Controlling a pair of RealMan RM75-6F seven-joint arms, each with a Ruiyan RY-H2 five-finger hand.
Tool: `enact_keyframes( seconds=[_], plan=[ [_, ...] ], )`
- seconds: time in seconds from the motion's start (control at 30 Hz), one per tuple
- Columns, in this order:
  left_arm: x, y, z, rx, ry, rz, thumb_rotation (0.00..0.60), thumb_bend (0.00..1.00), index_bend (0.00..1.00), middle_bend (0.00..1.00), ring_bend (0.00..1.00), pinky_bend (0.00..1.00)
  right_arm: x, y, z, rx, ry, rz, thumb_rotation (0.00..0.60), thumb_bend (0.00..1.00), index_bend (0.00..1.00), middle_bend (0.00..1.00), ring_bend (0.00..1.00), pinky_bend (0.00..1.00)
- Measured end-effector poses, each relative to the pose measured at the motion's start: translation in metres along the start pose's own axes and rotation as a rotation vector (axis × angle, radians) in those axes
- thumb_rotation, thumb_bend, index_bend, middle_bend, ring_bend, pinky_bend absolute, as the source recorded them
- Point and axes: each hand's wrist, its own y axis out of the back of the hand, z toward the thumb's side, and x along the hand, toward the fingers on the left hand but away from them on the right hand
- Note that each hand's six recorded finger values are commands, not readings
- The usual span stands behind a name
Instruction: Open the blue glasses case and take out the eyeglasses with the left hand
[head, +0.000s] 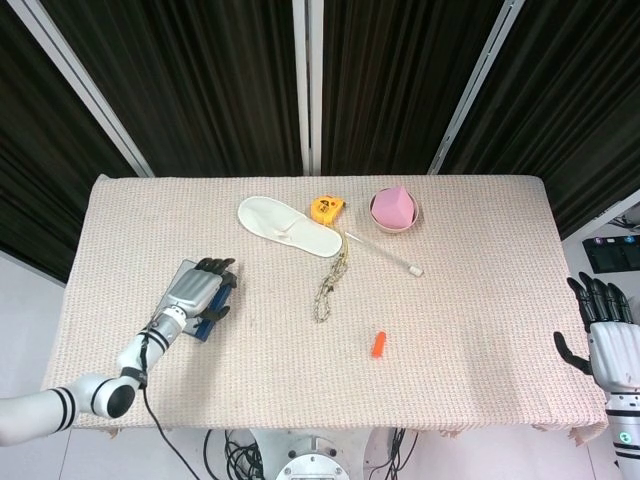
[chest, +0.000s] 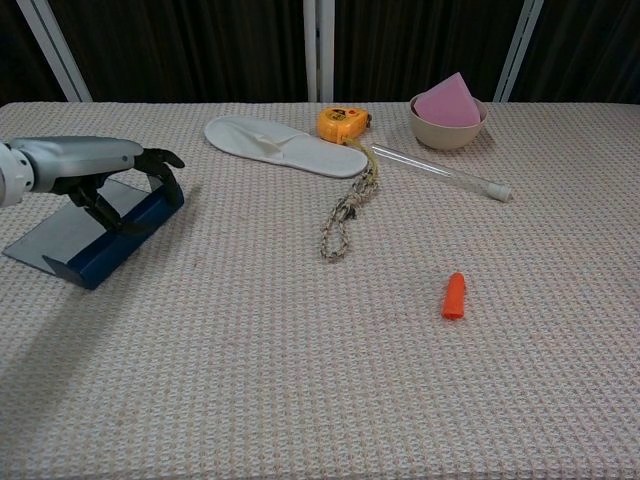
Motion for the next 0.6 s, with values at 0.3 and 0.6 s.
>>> enact_keyframes(
  seconds=[0.3,0.6],
  plan=[
    [0.006,0.014,-0.002,-0.040,0.114,-0.083,0.428,0.36,0.26,0.00,0.00,0.00,0.000,-0.001,-0.002,-0.005,-0.004,-0.001,0.600,0.31,0.00,0.00,0.00,0.00],
    [0.007,0.032,-0.007,0.006,0.193,-0.058,0.429,0.36,0.25,0.00,0.00,0.00,0.000,-0.001,-0.003,-0.008,-0.003,-0.003,0.600,0.31,0.00,0.00,0.00,0.00]
  ],
)
